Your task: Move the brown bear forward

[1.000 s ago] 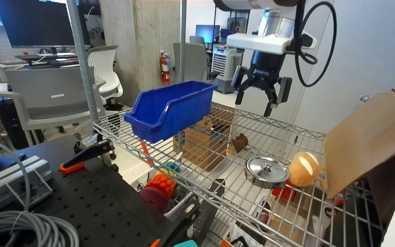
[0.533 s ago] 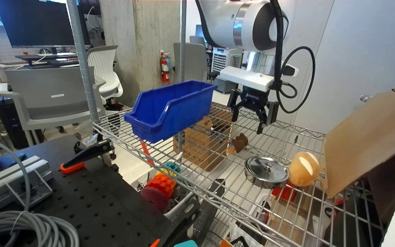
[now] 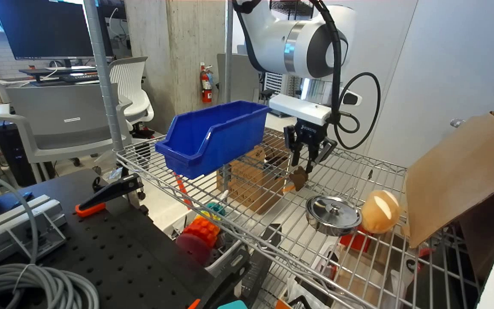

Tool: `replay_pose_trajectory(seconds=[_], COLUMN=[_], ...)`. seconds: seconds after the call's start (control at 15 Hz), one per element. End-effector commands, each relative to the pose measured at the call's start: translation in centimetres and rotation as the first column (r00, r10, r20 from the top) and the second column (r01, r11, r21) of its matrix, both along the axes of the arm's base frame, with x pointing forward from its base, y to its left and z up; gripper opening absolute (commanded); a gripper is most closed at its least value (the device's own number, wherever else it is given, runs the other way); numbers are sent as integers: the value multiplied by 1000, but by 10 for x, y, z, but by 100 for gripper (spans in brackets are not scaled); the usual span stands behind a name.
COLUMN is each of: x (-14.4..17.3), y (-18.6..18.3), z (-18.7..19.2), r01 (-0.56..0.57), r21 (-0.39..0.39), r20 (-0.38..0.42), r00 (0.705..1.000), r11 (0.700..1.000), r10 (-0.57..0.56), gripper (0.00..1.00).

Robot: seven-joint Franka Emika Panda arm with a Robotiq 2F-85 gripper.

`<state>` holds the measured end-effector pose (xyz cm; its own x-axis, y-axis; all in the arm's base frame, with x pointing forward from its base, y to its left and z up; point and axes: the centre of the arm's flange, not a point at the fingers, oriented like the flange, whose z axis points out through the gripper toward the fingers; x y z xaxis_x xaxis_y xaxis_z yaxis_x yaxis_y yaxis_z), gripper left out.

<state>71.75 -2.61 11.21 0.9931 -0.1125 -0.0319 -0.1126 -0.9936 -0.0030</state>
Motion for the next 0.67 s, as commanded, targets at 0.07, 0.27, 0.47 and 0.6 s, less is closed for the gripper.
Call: replay_pose_trajectory(seconds=[0.07,0.27,0.47,0.6], x=[11,11,10,8], y=[-5,-5,4,13], z=[-7,-1,18,41], r01=[28,56,73,71], r21=[-60,-63,-34,-3], r20=[23,18,29,55], r00=[999,998,997,996], r11=[998,996,997,997], r10=[-27,-55,-72,-71], gripper=[5,0,0,0])
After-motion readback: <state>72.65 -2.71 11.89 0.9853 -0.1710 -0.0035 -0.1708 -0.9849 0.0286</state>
